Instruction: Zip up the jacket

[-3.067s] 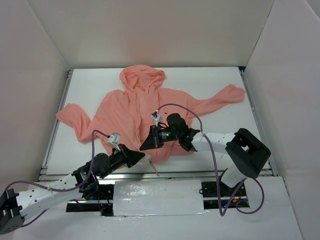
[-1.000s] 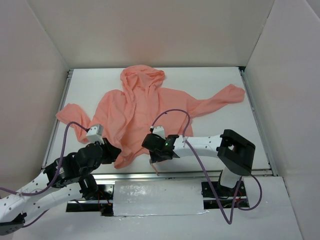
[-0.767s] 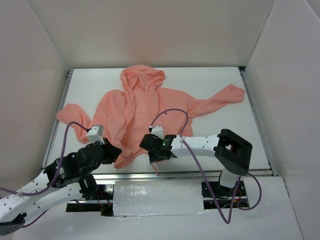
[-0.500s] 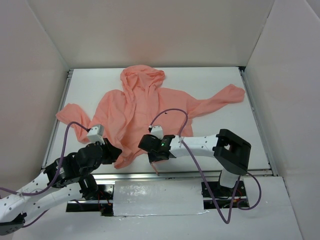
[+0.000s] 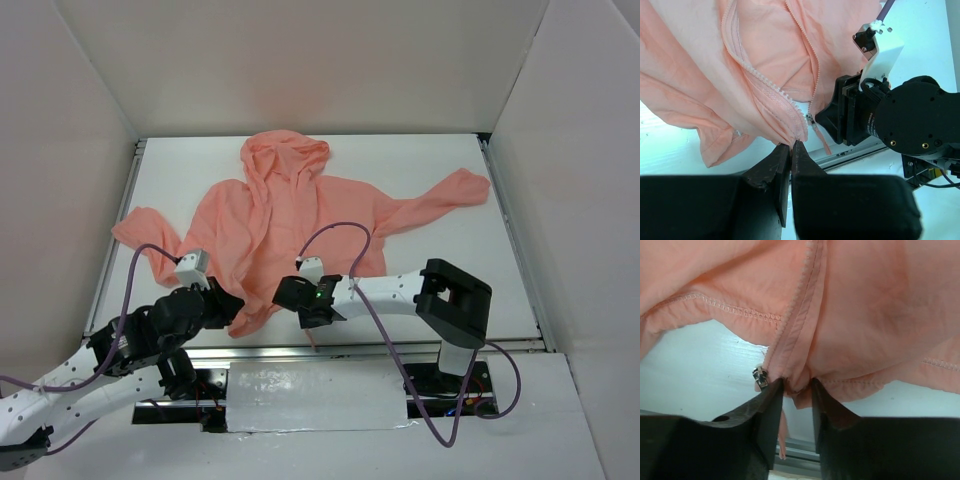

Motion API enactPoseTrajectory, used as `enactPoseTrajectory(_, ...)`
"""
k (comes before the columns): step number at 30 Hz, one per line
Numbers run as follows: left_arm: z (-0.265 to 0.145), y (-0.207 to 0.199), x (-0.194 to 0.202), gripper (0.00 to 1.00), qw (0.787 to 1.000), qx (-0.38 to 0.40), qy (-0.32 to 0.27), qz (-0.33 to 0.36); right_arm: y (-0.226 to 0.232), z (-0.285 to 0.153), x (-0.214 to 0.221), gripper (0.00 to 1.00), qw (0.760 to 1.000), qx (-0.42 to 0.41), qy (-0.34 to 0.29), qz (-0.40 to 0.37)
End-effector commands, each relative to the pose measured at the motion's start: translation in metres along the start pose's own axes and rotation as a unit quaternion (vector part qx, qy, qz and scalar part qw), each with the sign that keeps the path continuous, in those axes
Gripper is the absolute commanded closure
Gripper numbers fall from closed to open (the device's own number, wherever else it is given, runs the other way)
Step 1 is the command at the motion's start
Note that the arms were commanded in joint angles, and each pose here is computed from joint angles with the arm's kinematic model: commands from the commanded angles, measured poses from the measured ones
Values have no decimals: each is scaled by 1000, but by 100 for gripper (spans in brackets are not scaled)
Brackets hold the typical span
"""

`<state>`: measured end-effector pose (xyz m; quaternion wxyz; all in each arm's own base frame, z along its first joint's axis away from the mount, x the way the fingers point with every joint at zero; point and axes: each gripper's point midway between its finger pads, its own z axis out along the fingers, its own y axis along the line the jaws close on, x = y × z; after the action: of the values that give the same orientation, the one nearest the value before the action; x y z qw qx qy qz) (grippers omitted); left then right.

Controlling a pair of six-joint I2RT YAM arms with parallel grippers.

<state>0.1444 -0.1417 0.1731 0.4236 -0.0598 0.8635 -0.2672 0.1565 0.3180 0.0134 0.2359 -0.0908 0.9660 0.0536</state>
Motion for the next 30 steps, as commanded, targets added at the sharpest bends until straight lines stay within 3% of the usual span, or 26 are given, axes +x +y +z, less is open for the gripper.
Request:
enactPoseTrajectory(1,0,-9,-6,100,1000,22,-12,-1,-8,12,15,66,1000,23,16,5)
enactPoseTrajectory(2,0,-8,-6,100,1000,22,-13,-1,-8,12,15,75,1000,20,16,8)
enactPoseTrajectory(4,0,-8,-5,100,1000,21,-11,0,-5,9,16,80,1000,9,18,8)
enactPoseTrajectory(5,0,-8,-5,100,1000,21,-11,-1,-4,9,15,97,1000,7,16,13)
enactPoseTrajectory(6,0,-8,-5,100,1000,21,-12,-2,-3,8,15,100,1000,2,15,15)
enactPoseTrajectory(11,0,-7,-4,100,1000,19,-10,-2,14,-12,-11,100,995,-91,-33,30)
enactPoseTrajectory(13,1,-7,-4,100,1000,19,-9,-1,34,-47,-51,100,974,-192,-101,59)
enactPoseTrajectory(14,1,-7,-3,100,1000,19,-8,0,24,-46,-46,100,971,-205,-109,59)
enactPoseTrajectory(16,3,-11,-3,100,1000,27,-9,4,30,-90,-85,100,935,-287,-187,88)
enactPoseTrajectory(17,3,-14,-2,100,999,36,-5,7,18,-90,-85,100,932,-290,-205,78)
enactPoseTrajectory(19,5,-23,-4,100,998,57,-12,10,18,-133,-111,100,891,-347,-286,62)
enactPoseTrajectory(20,5,-28,-4,100,997,72,-12,10,11,-132,-105,100,885,-353,-299,51)
enactPoseTrajectory(22,10,-44,-10,100,993,110,-33,9,10,-167,-115,100,842,-405,-353,50)
enactPoseTrajectory(26,15,-75,-21,100,979,187,-78,4,1,-162,-94,100,815,-454,-360,8)
enactPoseTrajectory(27,19,-77,-19,100,977,196,-81,7,-7,-167,-99,100,804,-466,-370,13)
enactPoseTrajectory(28,22,-80,-20,100,976,200,-88,12,-4,-184,-93,100,775,-513,-369,0)
enactPoseTrajectory(30,23,-91,-29,100,969,220,-110,6,-9,-190,-83,100,757,-542,-363,-24)
